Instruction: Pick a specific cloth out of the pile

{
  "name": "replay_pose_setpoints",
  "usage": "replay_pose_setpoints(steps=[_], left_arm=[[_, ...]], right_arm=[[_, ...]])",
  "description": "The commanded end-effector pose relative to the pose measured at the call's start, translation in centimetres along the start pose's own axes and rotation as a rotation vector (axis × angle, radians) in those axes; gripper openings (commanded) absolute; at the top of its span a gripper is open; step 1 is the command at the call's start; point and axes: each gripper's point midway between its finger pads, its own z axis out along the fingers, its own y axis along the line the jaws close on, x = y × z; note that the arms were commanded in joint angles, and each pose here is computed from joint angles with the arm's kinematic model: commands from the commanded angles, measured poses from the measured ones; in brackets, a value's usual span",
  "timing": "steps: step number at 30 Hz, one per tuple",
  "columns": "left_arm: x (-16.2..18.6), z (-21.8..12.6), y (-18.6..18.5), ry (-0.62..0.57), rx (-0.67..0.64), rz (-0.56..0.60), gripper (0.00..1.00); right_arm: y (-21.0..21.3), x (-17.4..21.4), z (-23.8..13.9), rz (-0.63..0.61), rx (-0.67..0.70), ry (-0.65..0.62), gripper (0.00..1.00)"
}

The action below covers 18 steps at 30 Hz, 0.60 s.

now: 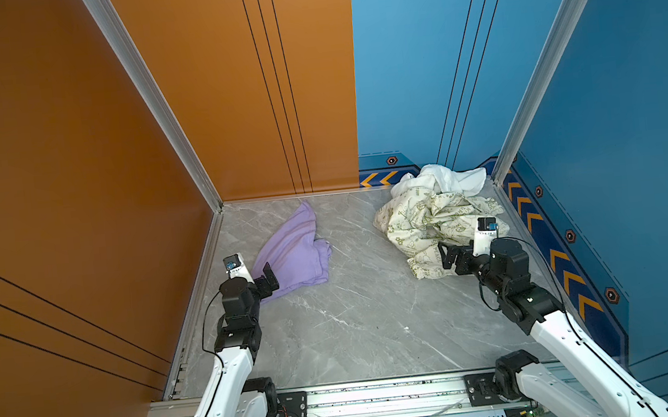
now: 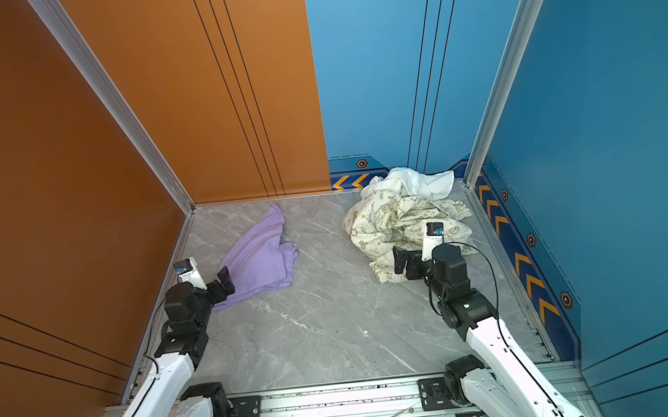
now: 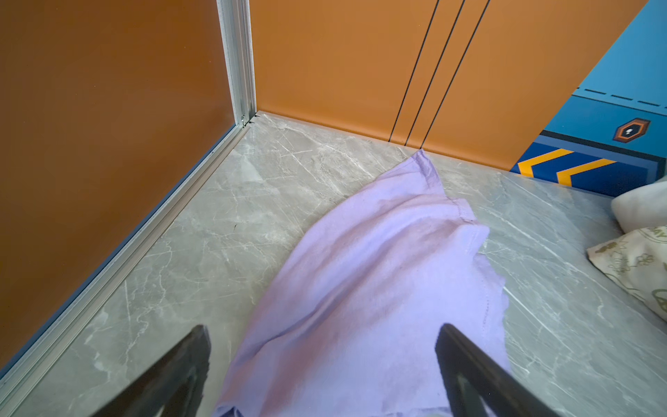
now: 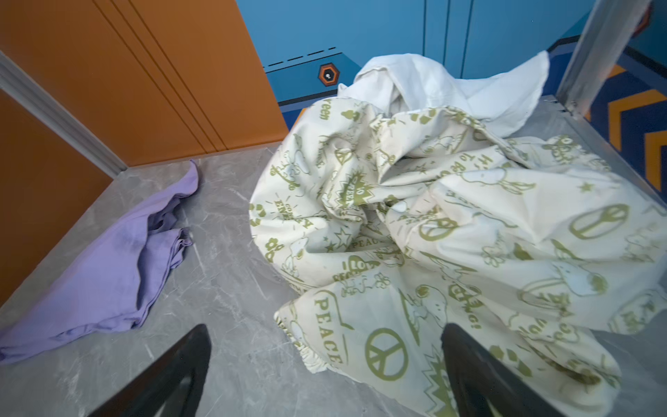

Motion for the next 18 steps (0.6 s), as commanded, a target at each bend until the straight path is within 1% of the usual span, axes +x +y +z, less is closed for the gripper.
replay_pose_setpoints(steps=[1, 4, 7, 9, 11, 13, 18], left_arm=[[-0.6, 1.1, 0.8, -0.067, -0.062, -0.004, 0.98], [0.8, 2.5, 1.0, -0.042, -0.095, 0.007, 0.98], [1.7, 3.7, 0.2, -0.032, -0.080, 0.022, 0.98], [2.2, 4.3, -0.3, -0.020, -0.072, 0.065, 0.98], [2.8, 4.8, -0.6, -0.016, -0.077, 0.112, 0.98], [3.0, 5.1, -0.6, -0.033, -0.076, 0.126, 0.98], [2.6, 5.6, -1.4, -0.070, -0.062, 0.195, 0.98]], right_arm=[[-3.4, -0.5, -0.2, -0.013, 0.135, -0.089, 1.00], [-6.0, 0.7, 0.2, 0.004, 0.220, -0.107, 1.00], [-7.8, 1.8, 0.7, 0.012, 0.272, -0.123, 1.00], [-8.6, 2.3, 1.0, 0.004, 0.300, -0.137, 1.00], [-9.2, 2.6, 1.3, -0.017, 0.315, -0.155, 1.00], [-9.6, 3.0, 1.7, -0.043, 0.323, -0.168, 1.00], [-10.3, 3.9, 2.8, -0.074, 0.321, -0.204, 1.00]])
